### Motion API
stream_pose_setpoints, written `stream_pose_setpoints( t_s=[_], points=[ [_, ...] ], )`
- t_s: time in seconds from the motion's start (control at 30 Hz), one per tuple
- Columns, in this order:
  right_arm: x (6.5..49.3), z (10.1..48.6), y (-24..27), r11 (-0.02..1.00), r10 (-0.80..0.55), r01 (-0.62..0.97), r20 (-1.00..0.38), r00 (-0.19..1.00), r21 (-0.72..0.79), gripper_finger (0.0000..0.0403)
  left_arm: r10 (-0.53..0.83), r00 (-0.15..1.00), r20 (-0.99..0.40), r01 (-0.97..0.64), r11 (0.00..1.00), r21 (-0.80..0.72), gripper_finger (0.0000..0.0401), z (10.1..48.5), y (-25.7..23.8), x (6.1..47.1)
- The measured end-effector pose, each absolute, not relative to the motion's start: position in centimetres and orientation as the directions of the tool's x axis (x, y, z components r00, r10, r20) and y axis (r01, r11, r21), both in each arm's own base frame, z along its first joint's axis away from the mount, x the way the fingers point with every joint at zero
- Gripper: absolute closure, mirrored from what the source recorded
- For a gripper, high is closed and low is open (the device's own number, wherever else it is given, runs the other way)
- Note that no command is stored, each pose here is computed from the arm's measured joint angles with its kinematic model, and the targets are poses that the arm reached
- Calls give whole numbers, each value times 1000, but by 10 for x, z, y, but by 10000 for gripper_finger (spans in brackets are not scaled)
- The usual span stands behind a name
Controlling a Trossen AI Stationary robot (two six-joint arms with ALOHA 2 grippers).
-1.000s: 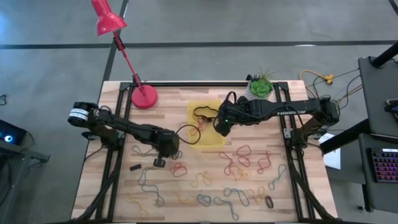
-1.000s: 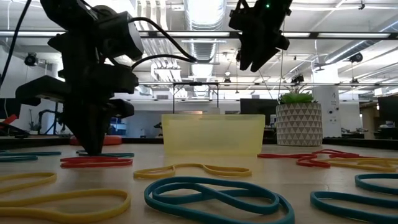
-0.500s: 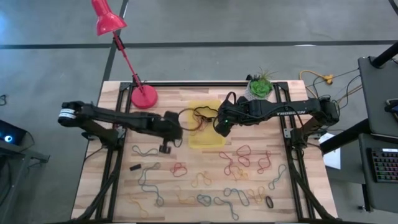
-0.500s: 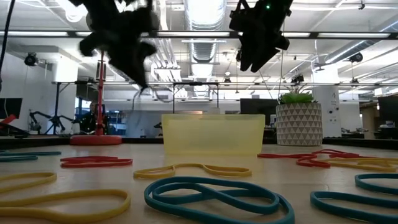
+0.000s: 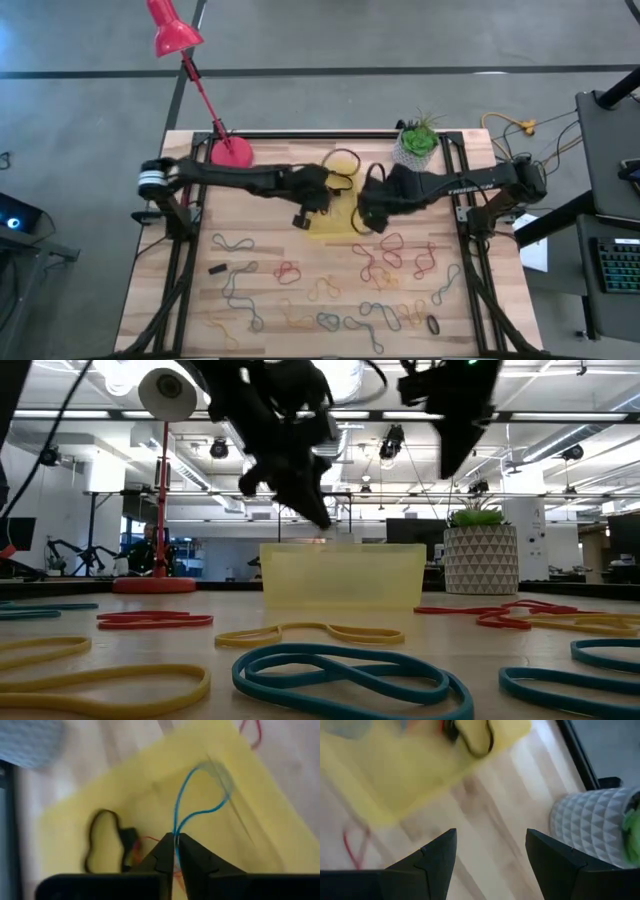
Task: Pick and place rubber bands into bin
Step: Put the blue rubber band into the yellow bin, then put the red rubber band into the yellow bin
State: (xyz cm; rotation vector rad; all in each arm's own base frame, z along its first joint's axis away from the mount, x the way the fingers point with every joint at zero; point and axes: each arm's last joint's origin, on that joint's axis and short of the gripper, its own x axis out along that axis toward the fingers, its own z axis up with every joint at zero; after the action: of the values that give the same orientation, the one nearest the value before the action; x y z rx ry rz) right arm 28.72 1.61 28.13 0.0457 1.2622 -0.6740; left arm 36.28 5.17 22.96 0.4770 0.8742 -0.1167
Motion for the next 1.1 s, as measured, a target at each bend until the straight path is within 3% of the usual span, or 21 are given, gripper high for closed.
stream_pose_setpoints(
  t_s=[0.17,0.27,0.37,0.47,0.63,0.83,1.1],
  points=[
    [278,276,45,870,-430,321,-894,125,-374,179,83,552,-830,258,929,265,319,205,52,372],
    [275,267,58,899,-402,248,-905,141,-361,179,165,516,-841,200,931,305,267,207,53,368],
    [276,251,64,961,-212,205,-970,120,-185,179,239,464,-853,169,922,349,223,226,52,351],
    [271,229,63,958,-88,279,-993,73,-64,179,247,465,-850,83,944,319,197,251,49,328],
    [260,202,64,918,-1,397,-999,34,12,179,152,590,-793,-21,985,172,189,296,41,287],
    [251,180,89,978,39,200,-994,97,58,179,127,709,-693,-104,992,76,189,328,32,239],
    [244,166,87,983,-66,176,-991,113,-45,179,186,721,-668,-255,967,-6,189,318,28,195]
  ],
)
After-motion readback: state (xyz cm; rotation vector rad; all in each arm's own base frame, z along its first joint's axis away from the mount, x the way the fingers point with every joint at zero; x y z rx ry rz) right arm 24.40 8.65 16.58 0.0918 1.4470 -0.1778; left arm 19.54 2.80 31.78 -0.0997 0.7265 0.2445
